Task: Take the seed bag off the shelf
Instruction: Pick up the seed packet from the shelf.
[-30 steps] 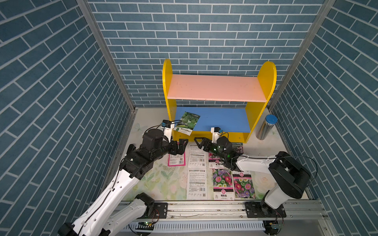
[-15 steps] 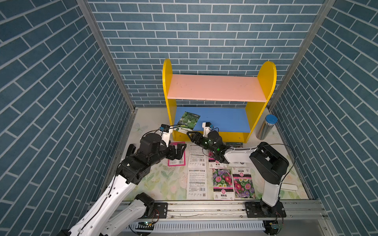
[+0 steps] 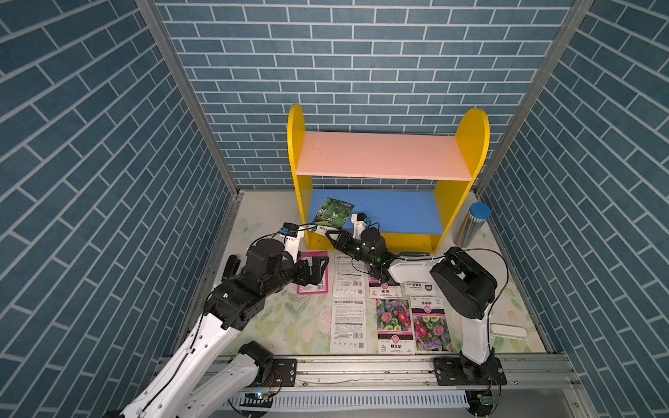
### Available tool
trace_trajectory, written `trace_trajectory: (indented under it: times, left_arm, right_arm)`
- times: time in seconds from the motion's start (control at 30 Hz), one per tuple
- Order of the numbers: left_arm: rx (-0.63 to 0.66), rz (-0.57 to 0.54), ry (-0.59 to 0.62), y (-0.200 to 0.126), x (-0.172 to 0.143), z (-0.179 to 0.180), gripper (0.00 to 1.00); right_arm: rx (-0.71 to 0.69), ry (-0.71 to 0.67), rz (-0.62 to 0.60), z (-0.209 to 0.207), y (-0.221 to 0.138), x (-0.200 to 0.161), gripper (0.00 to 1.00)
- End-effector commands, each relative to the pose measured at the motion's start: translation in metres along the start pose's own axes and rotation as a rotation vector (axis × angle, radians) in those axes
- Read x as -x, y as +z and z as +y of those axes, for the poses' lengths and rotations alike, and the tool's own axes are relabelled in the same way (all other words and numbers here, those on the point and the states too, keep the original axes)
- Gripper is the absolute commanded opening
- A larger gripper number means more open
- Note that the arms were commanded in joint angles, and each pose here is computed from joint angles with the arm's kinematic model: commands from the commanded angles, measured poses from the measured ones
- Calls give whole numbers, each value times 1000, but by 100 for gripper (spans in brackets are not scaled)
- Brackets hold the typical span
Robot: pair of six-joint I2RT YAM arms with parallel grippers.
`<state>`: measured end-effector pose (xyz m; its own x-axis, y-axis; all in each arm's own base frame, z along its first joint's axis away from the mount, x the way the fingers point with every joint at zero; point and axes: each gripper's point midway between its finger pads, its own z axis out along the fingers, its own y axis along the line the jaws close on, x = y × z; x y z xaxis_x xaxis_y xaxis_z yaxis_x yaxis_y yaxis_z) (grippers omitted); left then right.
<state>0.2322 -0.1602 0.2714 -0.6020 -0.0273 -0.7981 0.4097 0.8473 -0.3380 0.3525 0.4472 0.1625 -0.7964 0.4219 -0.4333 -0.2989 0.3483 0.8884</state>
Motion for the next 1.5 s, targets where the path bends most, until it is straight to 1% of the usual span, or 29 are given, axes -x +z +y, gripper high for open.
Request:
trace_trajectory:
  times: [0.0,0.1,0.23,0.43,0.53,0.63,0.7,0.77,1.07,1.17,1.27,1.47]
  left_arm:
    - [-32,-16,-18,-1,0,-5,100]
    - [-60,-38,-27,-1,3,-9,100]
    - [-94,-66,-38,4,6,-14,100]
    - [-138,-79,-78,14,8,-20,100]
    - [-169,-105,-111,16,11,-23,100]
    - [-199,-138,-148,20,15,-26,100]
    - [-239,-148,-171,24,16,-31,100]
    - [-247,-149,-192,30,16,-31,100]
    - [-353,-191,-250,46,29,-45,99]
    - [-381,-211,-240,48,34,-49,98]
    - [-434,-221,-219,50,36,-56,97]
    - [-515,-201,-198,60,34,-65,97]
  right_arm:
    - [6,8,-12,-2,1,4,30]
    - [14,-3,-18,0,-4,8,18]
    - [10,-39,-15,5,-16,11,0]
    - [-4,-84,-38,9,-47,15,0]
    - [-8,-126,-40,14,-66,14,0]
    - [-7,-193,-27,23,-86,13,0]
    - [-8,-233,-28,29,-102,12,0]
    - [-3,-266,-22,35,-115,12,0]
    - [32,-362,28,55,-157,2,0]
    - [67,-391,61,62,-172,-6,0]
    - [131,-423,111,74,-188,-18,0]
    - [306,-486,209,105,-221,-42,0]
